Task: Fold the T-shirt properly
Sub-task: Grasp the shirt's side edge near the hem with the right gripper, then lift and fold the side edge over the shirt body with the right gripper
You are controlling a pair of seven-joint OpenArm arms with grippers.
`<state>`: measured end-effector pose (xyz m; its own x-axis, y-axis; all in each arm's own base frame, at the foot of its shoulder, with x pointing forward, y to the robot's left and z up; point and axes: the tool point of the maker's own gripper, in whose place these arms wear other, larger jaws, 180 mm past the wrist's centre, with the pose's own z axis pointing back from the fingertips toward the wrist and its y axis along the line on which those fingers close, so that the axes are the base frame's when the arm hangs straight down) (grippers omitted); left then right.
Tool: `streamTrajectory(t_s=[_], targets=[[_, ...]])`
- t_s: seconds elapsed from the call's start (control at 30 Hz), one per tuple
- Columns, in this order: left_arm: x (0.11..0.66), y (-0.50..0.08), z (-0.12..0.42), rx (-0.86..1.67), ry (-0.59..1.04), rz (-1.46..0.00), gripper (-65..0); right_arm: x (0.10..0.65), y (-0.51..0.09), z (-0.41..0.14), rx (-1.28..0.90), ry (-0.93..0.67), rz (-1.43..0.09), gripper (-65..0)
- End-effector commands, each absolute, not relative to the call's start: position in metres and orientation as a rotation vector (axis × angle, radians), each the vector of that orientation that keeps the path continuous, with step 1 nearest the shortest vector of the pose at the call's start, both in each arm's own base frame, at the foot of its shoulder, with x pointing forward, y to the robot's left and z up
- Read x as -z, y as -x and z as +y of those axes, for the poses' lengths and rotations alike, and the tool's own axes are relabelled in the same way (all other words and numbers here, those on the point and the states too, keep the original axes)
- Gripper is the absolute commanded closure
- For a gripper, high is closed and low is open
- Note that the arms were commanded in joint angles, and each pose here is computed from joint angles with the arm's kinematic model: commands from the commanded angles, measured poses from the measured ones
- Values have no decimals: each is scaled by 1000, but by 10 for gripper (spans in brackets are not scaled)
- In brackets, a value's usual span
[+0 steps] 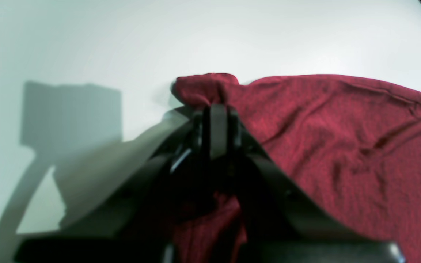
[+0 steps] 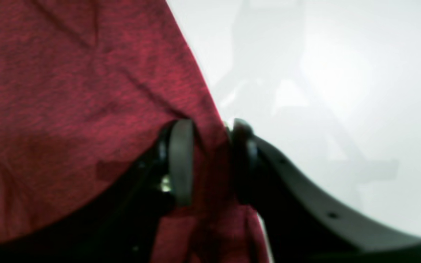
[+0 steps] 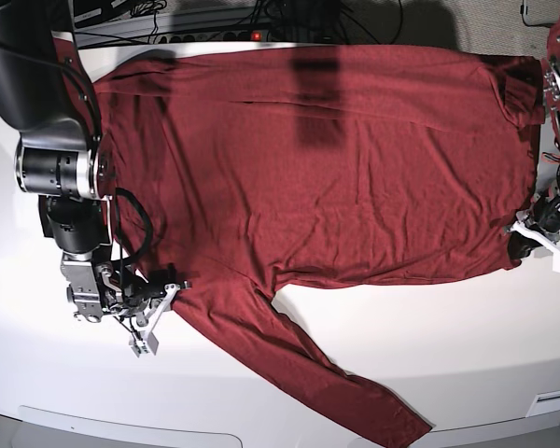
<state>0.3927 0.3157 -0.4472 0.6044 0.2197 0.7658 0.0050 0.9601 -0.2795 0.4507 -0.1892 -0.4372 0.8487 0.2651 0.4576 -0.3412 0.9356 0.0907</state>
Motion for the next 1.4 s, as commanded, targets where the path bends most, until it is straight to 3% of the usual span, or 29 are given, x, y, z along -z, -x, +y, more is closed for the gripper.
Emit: streamTrajectory(t_s=[0.0, 0.13, 0.33, 0.77, 1.07, 1.37], targets=[[445, -394, 324, -107, 233, -892, 0, 428, -458, -188, -328, -173, -471, -101], [444, -394, 325, -112, 235, -896, 0, 431, -458, -193, -312, -158, -477, 0], [421, -415, 326, -173, 273, -985, 0, 409, -482, -177, -343, -209, -616, 0], [372, -431, 375, -191, 217, -1027, 0, 359, -504, -153, -387, -253, -643, 0], [367, -426, 392, -196, 188, -1017, 0, 369, -484, -160, -409, -225, -596, 0], [369, -423, 392, -195, 187, -1000, 0, 323, -440, -162, -445, -265, -780, 0]])
